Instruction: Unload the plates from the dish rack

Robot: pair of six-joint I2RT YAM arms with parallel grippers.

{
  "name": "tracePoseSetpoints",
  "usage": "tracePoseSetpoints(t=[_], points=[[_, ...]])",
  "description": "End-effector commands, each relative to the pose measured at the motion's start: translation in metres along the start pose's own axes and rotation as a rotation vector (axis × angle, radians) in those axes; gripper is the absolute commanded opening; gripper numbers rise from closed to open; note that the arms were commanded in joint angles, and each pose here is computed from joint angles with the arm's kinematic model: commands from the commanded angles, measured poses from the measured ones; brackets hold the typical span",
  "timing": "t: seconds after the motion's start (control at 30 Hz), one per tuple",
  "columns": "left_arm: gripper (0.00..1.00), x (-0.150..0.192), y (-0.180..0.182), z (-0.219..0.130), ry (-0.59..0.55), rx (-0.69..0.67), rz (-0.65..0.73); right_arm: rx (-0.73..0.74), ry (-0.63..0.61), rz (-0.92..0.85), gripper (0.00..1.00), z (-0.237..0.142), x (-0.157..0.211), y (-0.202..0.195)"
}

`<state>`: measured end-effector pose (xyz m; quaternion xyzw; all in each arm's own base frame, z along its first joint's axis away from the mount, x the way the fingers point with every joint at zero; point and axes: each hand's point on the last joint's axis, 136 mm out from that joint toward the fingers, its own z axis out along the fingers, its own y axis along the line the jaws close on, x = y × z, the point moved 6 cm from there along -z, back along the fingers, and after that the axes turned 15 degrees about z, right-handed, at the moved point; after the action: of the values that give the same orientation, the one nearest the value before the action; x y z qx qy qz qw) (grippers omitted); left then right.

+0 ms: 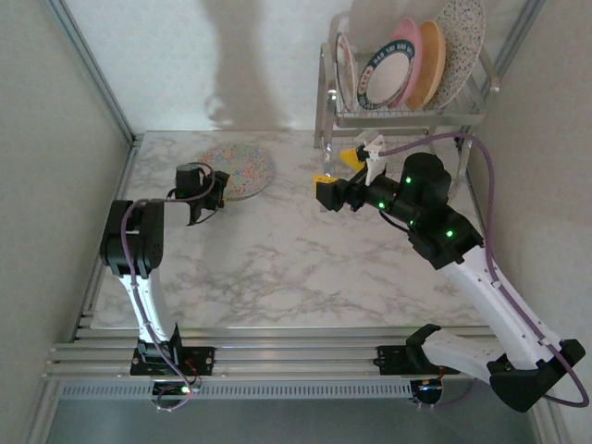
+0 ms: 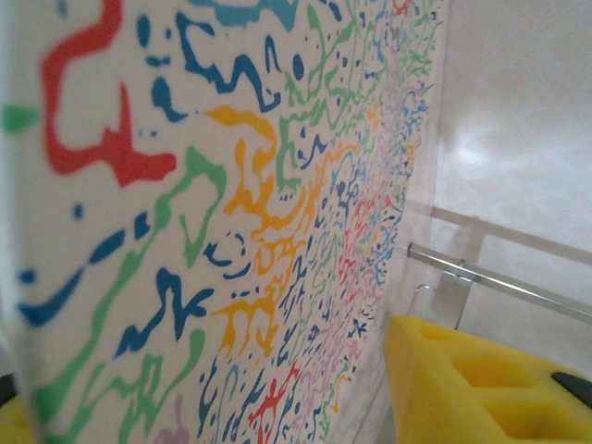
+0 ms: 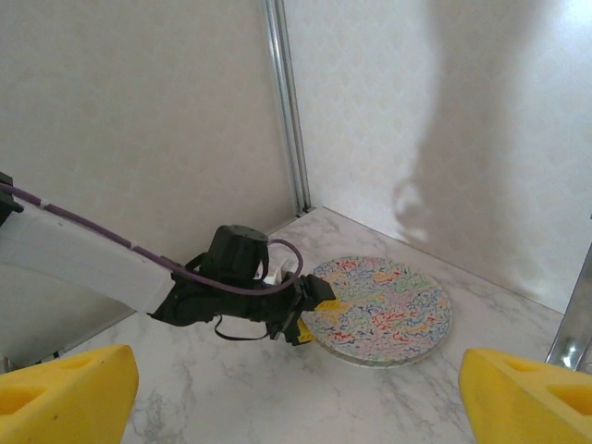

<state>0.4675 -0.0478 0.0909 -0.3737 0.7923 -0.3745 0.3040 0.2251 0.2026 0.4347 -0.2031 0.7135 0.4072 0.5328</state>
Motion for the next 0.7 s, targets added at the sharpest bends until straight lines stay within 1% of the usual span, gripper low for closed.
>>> tracePoseSetpoints(t=[0.0, 0.17, 0.67], points=[[0.53, -0.005, -0.009, -0.012, 0.0, -0.05, 0.018, -0.001, -0.036, -0.01, 0.9, -0.004, -0.011, 0.006], [0.56, -0.006, -0.01, -0.014, 0.009, -0.086, 0.024, 0.001, -0.035, -0.004, 0.9, -0.004, -0.011, 0.006], [0.57, -0.008, -0.006, -0.023, 0.001, -0.174, 0.02, 0.027, -0.045, 0.004, 0.9, -0.01, -0.015, 0.006]])
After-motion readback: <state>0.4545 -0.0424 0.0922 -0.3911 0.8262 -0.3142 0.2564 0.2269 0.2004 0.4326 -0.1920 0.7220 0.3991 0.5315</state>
